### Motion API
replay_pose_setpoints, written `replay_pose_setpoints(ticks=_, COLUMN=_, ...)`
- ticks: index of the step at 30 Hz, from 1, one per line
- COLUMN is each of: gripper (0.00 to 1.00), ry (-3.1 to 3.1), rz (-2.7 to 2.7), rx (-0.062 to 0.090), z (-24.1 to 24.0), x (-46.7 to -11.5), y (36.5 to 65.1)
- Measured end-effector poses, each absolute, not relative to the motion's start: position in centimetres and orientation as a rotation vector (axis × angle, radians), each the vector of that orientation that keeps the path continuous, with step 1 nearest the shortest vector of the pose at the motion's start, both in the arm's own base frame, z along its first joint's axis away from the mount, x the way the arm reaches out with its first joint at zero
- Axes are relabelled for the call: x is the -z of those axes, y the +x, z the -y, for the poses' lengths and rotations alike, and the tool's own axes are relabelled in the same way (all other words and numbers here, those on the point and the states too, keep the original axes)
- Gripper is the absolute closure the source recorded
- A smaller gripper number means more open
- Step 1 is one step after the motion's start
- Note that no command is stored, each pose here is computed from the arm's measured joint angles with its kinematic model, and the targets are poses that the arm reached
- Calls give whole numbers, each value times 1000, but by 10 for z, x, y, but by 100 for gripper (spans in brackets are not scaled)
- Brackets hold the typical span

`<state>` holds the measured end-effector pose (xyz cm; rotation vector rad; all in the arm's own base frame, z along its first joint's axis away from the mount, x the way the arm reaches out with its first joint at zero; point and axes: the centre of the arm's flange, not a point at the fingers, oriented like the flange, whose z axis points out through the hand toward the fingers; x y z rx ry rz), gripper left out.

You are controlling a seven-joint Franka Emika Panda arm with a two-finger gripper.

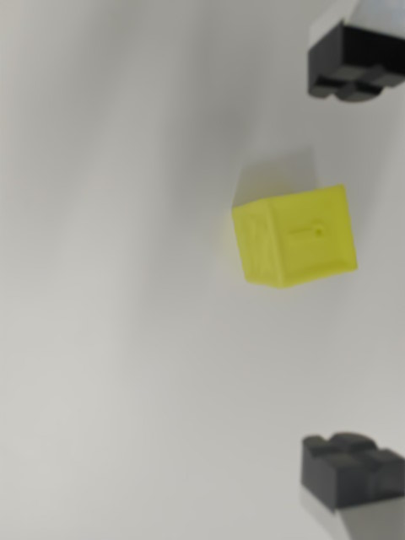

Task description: Pick yellow cube

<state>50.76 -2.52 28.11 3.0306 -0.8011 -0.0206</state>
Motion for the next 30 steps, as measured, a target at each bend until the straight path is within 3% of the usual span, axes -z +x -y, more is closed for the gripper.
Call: replay_pose_setpoints(ticks=30, gripper=0, ry=3088, rz=566, rx=9, z=51, x=-206, y=463)
